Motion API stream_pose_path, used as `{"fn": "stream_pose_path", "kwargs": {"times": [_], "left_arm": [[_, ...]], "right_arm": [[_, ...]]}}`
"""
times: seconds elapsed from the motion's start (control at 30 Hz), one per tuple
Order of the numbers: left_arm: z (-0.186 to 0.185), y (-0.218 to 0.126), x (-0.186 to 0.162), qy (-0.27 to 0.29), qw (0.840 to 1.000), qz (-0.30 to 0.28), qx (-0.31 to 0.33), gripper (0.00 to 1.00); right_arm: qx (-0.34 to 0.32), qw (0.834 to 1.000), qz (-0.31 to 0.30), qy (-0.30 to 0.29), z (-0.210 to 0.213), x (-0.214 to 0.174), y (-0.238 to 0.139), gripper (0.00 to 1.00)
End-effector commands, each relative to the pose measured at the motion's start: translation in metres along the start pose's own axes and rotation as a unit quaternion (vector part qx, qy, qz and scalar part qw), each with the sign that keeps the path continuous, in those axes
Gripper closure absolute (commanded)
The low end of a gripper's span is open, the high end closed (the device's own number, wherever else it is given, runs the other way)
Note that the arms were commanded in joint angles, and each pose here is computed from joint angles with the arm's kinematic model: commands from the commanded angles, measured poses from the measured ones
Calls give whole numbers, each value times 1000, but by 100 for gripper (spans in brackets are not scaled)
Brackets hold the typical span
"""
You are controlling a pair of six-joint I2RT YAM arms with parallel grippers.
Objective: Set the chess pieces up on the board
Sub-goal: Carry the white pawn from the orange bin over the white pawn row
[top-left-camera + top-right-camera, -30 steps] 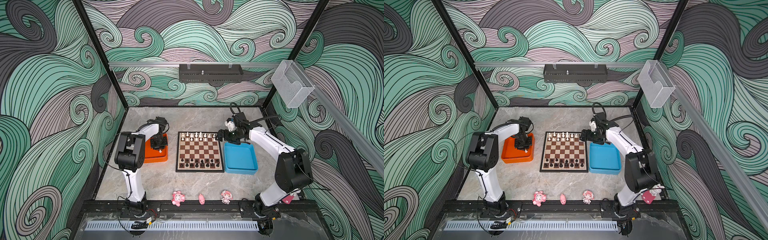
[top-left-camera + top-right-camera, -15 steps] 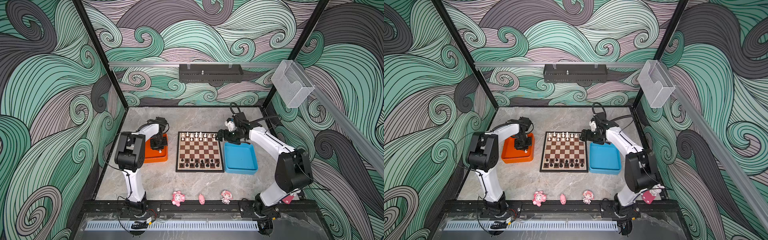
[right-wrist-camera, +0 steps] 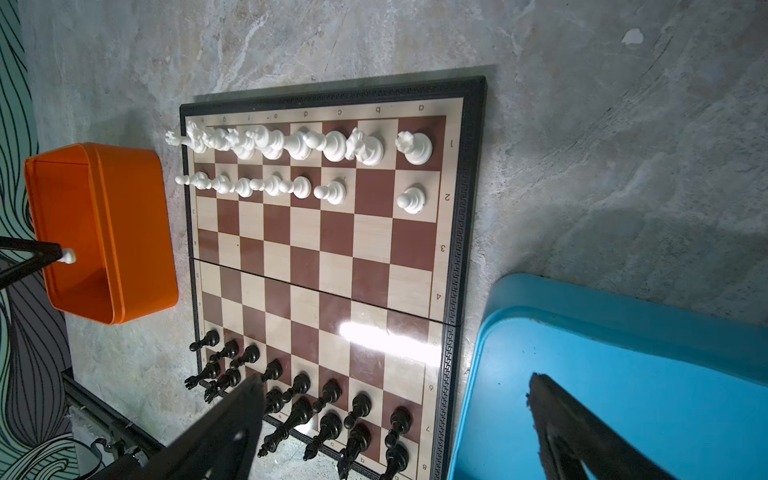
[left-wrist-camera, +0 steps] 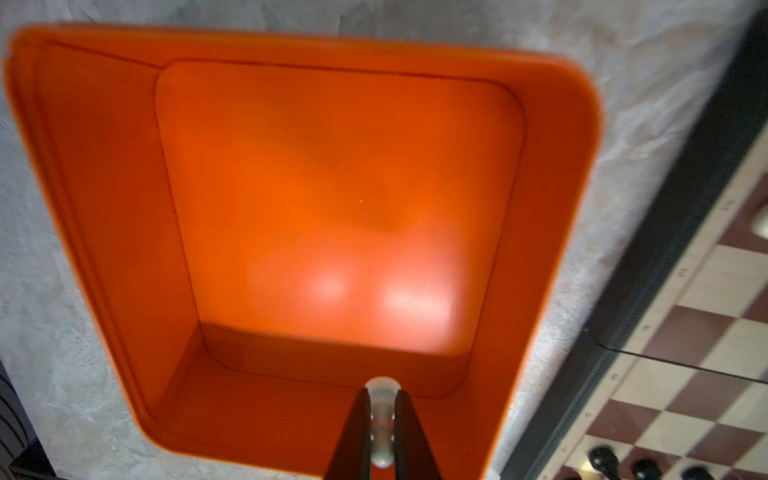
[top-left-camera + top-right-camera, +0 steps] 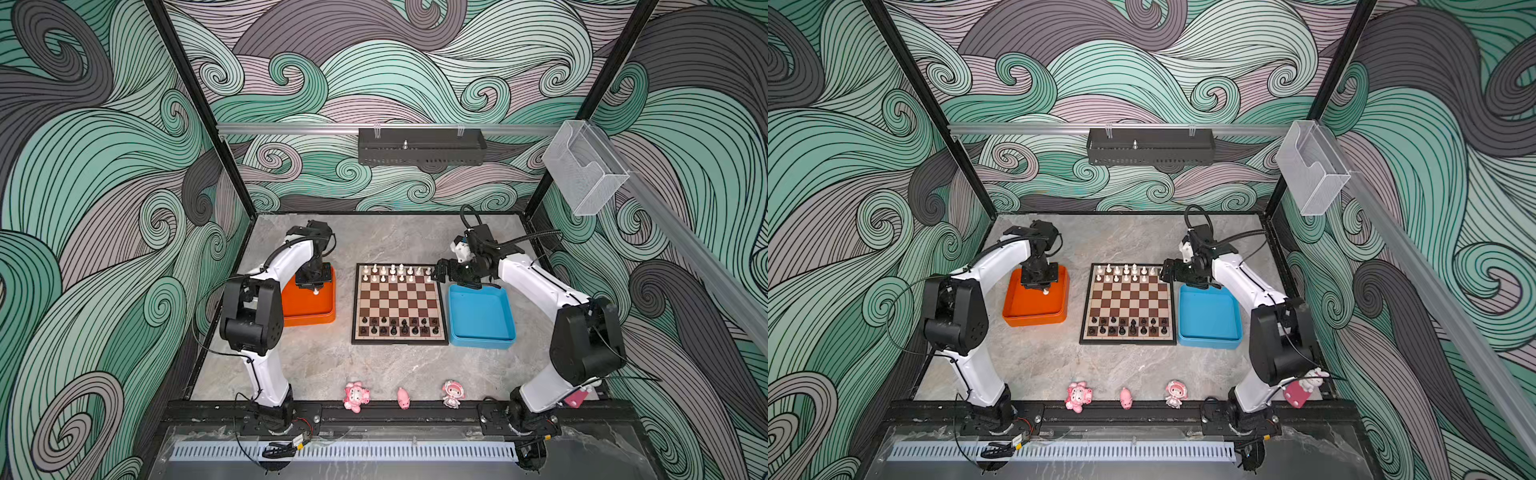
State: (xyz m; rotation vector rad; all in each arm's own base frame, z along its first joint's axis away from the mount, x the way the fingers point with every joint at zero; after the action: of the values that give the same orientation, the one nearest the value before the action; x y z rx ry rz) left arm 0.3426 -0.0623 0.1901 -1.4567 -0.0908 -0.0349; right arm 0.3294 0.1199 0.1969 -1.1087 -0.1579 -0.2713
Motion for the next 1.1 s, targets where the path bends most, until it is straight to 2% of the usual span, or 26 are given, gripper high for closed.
{"fn": "stream_pose_path", "kwargs": {"times": [0.0,0.1,0.17,0.3,0.5,0.73,1.07], "left_arm": [[-7,-32,0,32,999,-14,4,89],[-29,-51,10,61,997,-36,-15,88],[-53,-62,17,89,994,-47,-53,88],[-106,-78,28,135,985,-71,-81,88],[-191,-92,33,204,962,-116,-140,87],[-253,-73,32,244,943,-139,-176,87],[-285,-30,36,242,946,-139,-167,87]], "right_arm": [[2,1000,-16,-4,1,4,-11,1],[4,1000,-18,0,-1,5,-13,1],[3,1000,-22,0,-2,6,-16,1],[2,1000,-30,5,-5,6,-21,1],[0,999,-38,19,-17,9,-32,1],[-4,998,-48,29,-24,8,-41,1],[-5,999,-45,31,-32,4,-41,1]]}}
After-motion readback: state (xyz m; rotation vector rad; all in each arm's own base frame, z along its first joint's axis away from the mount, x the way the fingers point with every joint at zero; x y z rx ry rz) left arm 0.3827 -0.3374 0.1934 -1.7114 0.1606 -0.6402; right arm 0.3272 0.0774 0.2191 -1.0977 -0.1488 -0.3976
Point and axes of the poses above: each gripper's point midway between its finger pads, its own y axis out along the fingers, its own z axis along the line the jaws close on, x = y × z, the point moved 9 cm from there along -y, back along the fingers, and after that the axes turned 7 degrees about y, right-handed, at the moved point
